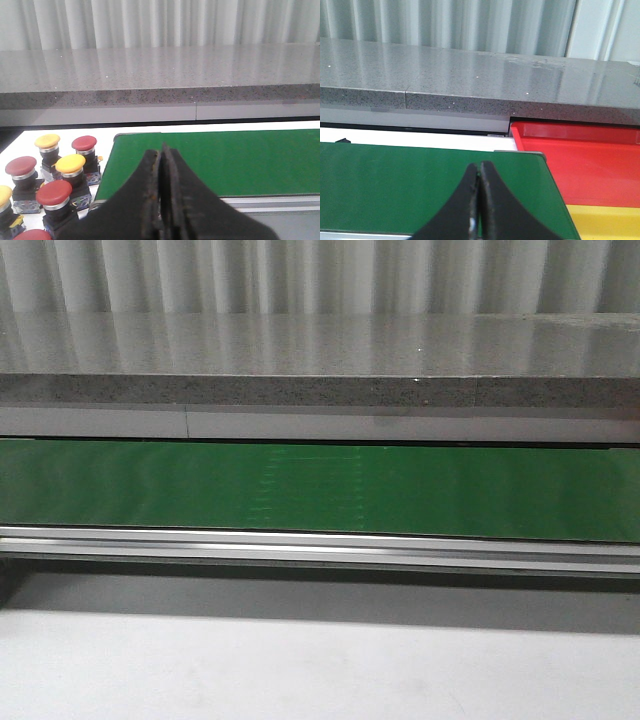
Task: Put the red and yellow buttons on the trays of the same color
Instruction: 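Move the left gripper down over the yellow buttons on the table, then grasp a yellow push-button by its base with the left gripper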
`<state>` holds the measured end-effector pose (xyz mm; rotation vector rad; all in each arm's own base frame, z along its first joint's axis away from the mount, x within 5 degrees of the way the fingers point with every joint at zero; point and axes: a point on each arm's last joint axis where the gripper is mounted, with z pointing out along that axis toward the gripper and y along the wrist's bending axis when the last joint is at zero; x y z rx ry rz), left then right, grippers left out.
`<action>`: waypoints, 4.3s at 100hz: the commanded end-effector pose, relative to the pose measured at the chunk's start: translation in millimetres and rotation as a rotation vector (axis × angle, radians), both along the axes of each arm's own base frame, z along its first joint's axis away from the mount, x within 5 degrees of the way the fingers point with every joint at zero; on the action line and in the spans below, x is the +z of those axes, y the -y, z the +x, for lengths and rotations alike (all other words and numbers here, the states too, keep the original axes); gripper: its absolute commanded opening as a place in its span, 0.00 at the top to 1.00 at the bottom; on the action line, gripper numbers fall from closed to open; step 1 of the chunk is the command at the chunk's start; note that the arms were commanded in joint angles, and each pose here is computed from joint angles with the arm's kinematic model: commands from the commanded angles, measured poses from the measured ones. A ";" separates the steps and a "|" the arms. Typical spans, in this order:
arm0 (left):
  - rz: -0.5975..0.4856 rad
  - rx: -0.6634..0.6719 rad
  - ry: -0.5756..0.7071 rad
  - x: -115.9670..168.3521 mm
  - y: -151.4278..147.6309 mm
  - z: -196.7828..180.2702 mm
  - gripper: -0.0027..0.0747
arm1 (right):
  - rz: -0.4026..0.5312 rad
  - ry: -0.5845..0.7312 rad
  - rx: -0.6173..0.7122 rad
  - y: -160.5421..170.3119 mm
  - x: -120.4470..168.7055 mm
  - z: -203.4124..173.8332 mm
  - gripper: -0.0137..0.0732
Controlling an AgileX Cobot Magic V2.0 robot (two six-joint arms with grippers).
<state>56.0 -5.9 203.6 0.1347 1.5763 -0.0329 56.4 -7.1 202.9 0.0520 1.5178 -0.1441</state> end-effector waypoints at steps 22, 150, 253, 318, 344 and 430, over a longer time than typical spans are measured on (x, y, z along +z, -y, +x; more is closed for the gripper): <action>-0.018 -0.009 0.068 -5.6 0.4 -1.2 0.99 | -0.028 0.113 0.003 -0.9 14.8 -3.2 0.92; -0.064 0.035 -0.309 121.6 1.6 31.0 0.99 | -0.028 0.113 0.003 -0.9 14.8 -3.2 0.92; -0.282 0.514 -0.889 127.6 -80.2 170.5 0.32 | -0.028 0.113 0.003 -0.9 14.8 -3.2 0.92; -0.413 0.617 -1.212 69.6 -157.9 241.9 0.32 | -0.028 0.113 0.003 -0.9 14.8 -3.2 0.92; -0.434 0.620 -1.308 47.3 -167.1 258.4 0.32 | -0.028 0.113 0.003 -0.9 14.8 -3.2 0.92; -0.423 0.635 -1.289 24.1 -178.6 272.0 0.78 | -0.028 0.113 0.003 -0.9 14.8 -3.2 0.92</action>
